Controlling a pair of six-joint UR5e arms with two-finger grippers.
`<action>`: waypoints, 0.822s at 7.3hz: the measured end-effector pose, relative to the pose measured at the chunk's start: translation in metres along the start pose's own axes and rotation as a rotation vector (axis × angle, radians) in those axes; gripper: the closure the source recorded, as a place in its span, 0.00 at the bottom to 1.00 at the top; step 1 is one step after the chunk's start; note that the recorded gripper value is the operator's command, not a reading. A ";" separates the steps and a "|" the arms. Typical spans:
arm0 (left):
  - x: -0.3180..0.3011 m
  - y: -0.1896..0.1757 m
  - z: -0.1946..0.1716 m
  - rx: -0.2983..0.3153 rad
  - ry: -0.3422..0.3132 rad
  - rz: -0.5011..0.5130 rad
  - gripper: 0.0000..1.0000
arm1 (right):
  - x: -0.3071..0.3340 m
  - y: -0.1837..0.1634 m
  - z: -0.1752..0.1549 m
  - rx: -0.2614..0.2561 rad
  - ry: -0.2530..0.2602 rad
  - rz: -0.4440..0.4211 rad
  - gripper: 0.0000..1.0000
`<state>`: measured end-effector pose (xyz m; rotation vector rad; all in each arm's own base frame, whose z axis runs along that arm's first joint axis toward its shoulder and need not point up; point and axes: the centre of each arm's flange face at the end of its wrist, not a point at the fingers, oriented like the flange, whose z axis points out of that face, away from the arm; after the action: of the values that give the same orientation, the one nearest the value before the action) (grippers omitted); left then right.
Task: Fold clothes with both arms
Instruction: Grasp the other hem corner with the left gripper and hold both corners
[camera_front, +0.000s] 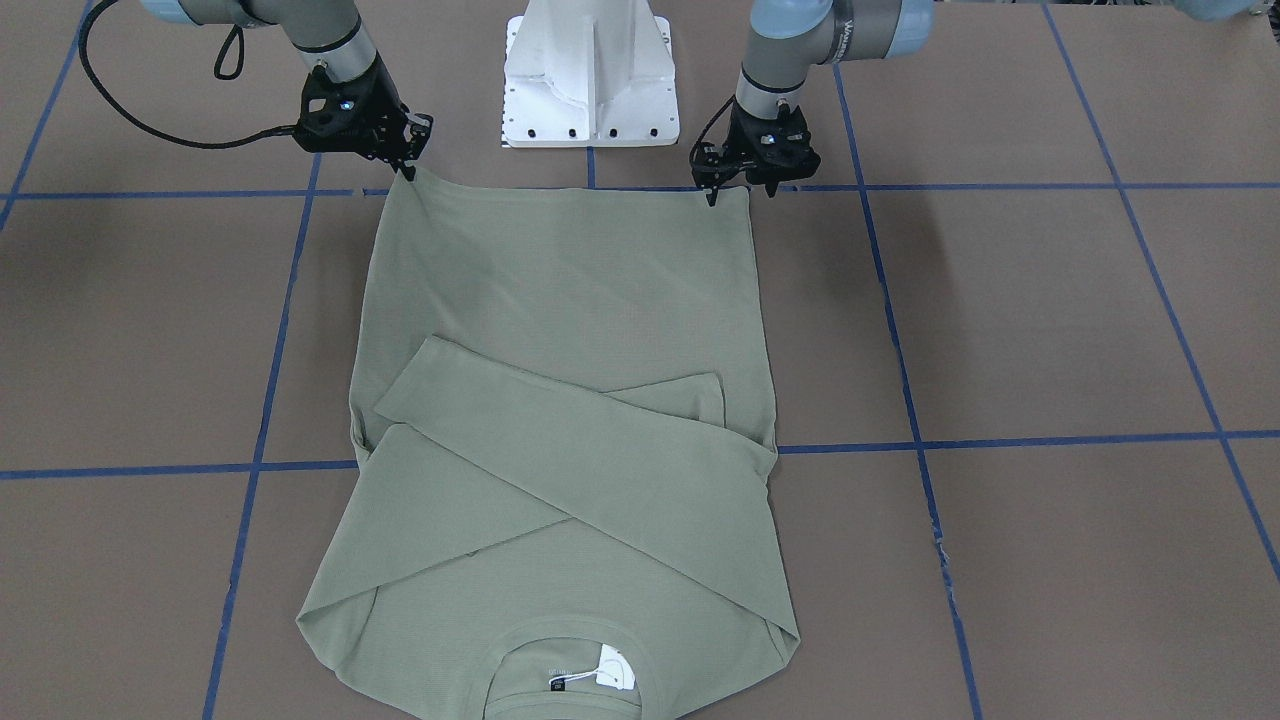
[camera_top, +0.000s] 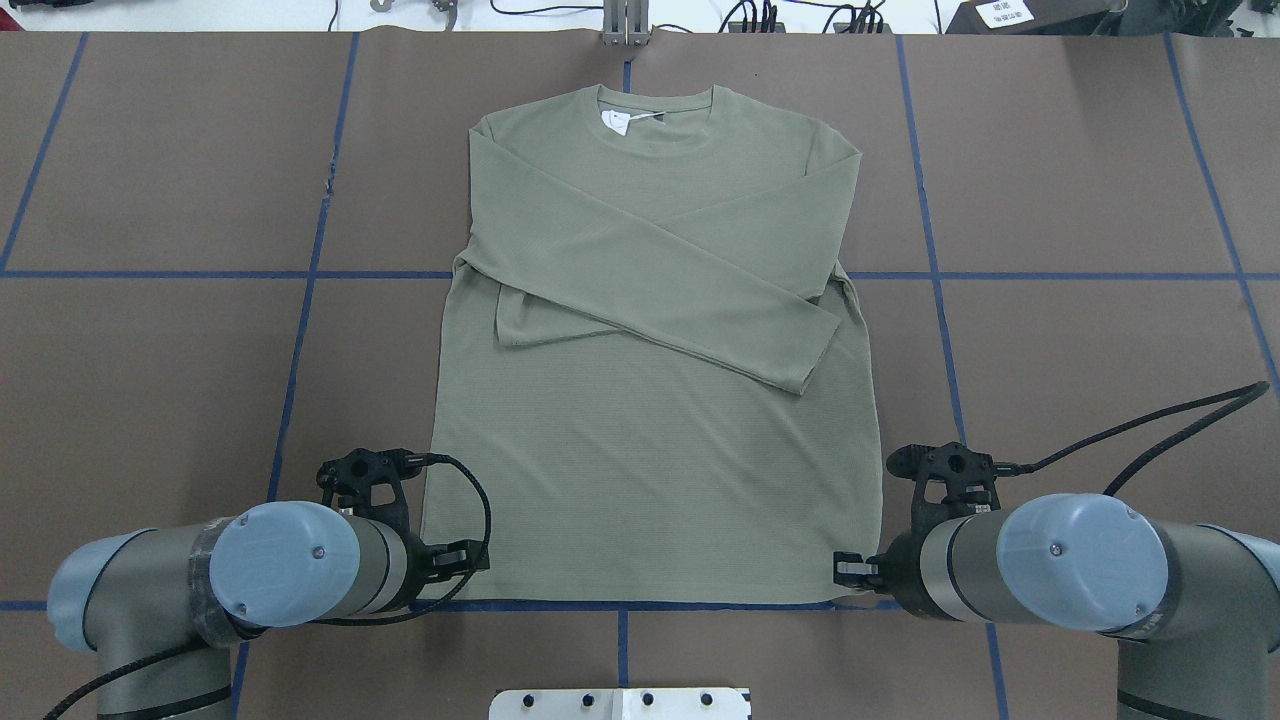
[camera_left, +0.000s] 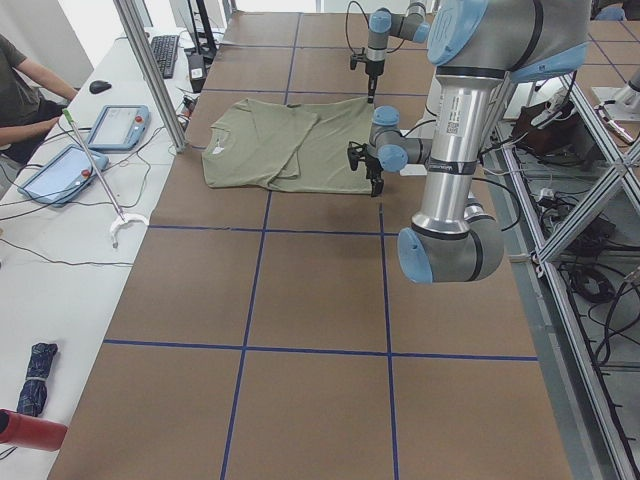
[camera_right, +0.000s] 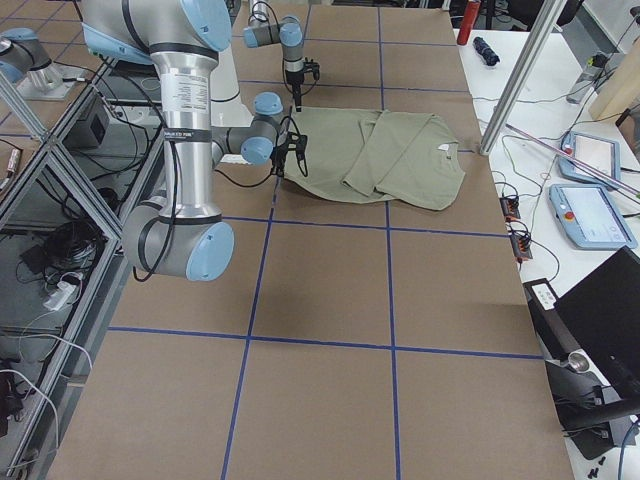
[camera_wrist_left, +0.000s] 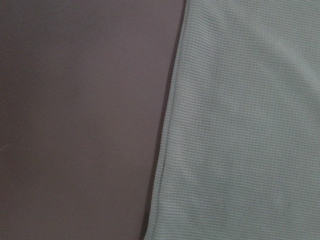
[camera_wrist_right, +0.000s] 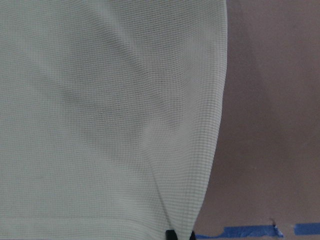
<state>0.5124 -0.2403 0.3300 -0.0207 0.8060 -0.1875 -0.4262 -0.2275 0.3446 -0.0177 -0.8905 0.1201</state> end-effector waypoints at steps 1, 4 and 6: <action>-0.001 0.001 0.001 -0.001 -0.011 0.000 0.15 | 0.000 0.000 0.000 0.000 0.000 0.000 1.00; 0.002 0.004 0.001 -0.006 -0.012 0.000 0.32 | 0.000 -0.001 0.000 0.001 0.000 0.002 1.00; 0.003 0.006 0.002 -0.008 -0.013 -0.002 0.32 | 0.001 -0.003 -0.001 0.002 0.000 0.005 1.00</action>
<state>0.5172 -0.2355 0.3289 -0.0303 0.7943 -0.1855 -0.4249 -0.2300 0.3447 -0.0176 -0.8903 0.1254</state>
